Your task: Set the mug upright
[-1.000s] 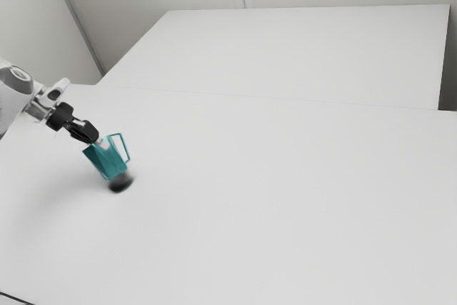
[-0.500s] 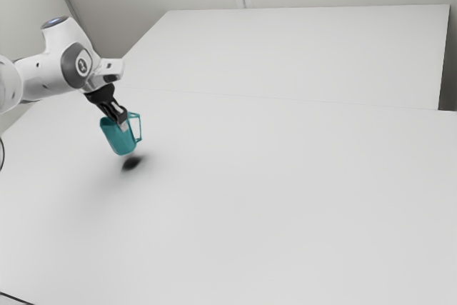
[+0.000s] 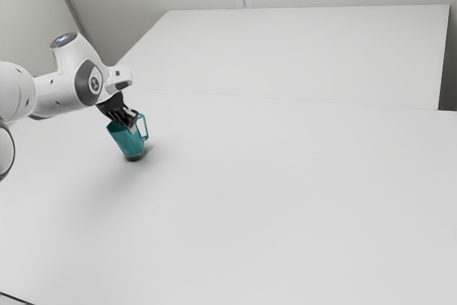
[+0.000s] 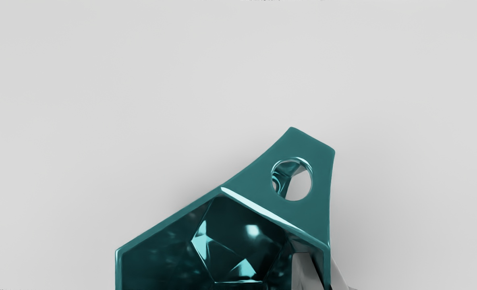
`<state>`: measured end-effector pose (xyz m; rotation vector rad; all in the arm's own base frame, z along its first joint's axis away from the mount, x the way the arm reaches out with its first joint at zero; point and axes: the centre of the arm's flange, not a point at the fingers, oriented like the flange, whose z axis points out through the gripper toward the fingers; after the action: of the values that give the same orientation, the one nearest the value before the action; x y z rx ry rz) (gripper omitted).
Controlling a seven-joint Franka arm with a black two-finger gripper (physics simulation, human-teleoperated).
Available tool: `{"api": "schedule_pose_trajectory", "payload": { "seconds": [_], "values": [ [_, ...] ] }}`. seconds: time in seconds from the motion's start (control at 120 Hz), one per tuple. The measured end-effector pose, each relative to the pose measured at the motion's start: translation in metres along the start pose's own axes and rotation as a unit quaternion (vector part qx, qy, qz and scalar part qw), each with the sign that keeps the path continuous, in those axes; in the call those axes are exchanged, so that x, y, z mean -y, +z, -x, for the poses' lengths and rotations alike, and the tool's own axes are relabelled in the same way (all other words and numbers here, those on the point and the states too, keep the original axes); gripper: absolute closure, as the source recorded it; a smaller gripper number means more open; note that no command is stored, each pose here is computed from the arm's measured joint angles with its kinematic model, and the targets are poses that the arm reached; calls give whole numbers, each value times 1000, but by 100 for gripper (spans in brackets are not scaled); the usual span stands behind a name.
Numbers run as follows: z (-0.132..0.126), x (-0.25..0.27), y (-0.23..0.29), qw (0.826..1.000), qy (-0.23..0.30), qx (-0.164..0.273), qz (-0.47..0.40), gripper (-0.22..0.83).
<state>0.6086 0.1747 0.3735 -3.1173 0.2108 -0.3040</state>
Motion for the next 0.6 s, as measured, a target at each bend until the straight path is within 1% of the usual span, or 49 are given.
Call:
{"api": "schedule_pose_trajectory", "payload": {
  "seconds": [0.258,0.292,0.467,0.533,0.6],
  "values": [
    [0,1,8,1000,-29,0,-2,78],
    [0,1,8,999,-32,-1,-2,76],
    [1,1,8,999,-43,-1,-2,39],
    [0,1,7,999,-47,-2,-3,28],
    [-1,1,4,999,-48,-5,-3,21]
  ]
}}
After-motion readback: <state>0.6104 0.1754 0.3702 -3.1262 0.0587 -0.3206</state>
